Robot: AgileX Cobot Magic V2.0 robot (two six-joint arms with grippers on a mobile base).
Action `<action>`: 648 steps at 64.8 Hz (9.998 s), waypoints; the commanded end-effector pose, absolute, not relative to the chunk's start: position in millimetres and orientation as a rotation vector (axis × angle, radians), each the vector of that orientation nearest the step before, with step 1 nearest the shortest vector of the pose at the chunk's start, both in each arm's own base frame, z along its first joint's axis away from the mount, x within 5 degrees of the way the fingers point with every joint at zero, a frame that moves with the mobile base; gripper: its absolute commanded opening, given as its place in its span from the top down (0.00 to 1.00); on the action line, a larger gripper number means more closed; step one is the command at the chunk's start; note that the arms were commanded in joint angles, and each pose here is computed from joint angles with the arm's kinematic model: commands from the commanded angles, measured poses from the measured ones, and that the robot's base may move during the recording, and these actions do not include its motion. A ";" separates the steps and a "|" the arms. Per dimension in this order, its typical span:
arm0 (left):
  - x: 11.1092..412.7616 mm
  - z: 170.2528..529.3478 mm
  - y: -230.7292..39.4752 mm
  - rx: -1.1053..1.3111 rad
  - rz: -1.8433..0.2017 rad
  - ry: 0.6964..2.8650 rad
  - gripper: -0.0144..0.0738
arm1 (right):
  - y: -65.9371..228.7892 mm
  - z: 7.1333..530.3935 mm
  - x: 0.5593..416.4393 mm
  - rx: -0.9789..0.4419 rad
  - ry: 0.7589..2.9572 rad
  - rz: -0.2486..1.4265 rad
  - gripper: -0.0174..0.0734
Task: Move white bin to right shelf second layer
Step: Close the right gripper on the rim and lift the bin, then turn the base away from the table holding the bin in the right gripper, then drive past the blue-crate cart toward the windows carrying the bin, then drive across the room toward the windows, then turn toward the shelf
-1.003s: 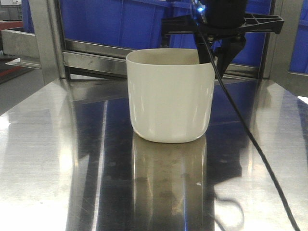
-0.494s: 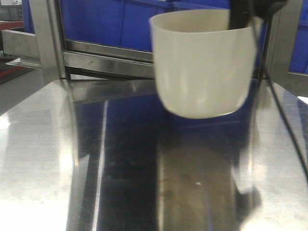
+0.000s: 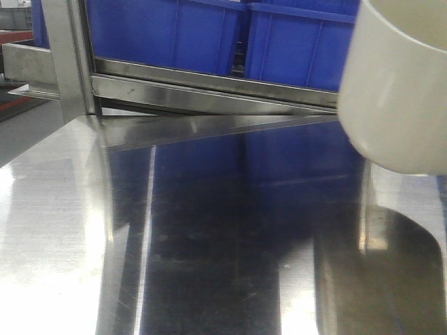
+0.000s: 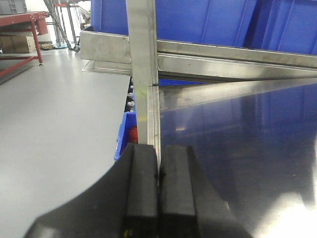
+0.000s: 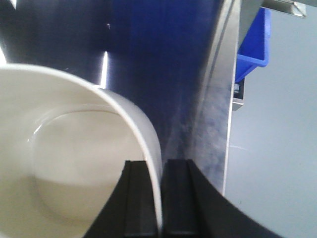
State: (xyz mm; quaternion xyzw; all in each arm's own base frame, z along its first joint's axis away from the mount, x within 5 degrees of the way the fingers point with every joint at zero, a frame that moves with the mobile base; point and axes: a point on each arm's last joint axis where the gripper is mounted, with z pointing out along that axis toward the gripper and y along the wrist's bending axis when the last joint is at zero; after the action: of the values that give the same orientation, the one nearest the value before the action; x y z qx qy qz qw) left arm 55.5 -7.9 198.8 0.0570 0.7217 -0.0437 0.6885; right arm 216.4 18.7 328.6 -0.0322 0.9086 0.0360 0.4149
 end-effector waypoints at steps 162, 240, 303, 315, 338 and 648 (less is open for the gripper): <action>56.0 195.1 -8.2 0.123 -0.105 1.549 0.74 | 0.6 328.7 104.9 0.036 1.850 0.046 0.76; 56.0 195.1 -8.2 0.123 -0.105 1.549 0.74 | 0.6 328.7 104.9 0.036 1.850 0.046 0.76; 56.0 195.1 -8.2 0.123 -0.105 1.549 0.74 | 0.6 328.6 104.8 0.036 1.851 0.046 0.76; 56.0 195.1 -8.2 0.123 -0.105 1.549 0.74 | 0.6 328.6 104.8 0.036 1.851 0.046 0.76; 56.0 195.1 -8.2 0.123 -0.105 1.549 0.74 | 0.6 328.6 104.8 0.036 1.851 0.046 0.76; 56.0 195.1 -8.2 0.123 -0.105 1.549 0.74 | 0.6 328.6 104.8 0.036 1.851 0.046 0.76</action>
State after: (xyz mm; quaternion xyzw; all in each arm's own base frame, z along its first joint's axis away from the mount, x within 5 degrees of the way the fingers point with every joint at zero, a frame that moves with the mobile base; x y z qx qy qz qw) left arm 55.5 -7.9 198.8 0.0570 0.7217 -0.0437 0.6885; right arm 102.4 1.8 309.5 0.0066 0.8364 0.0197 0.5478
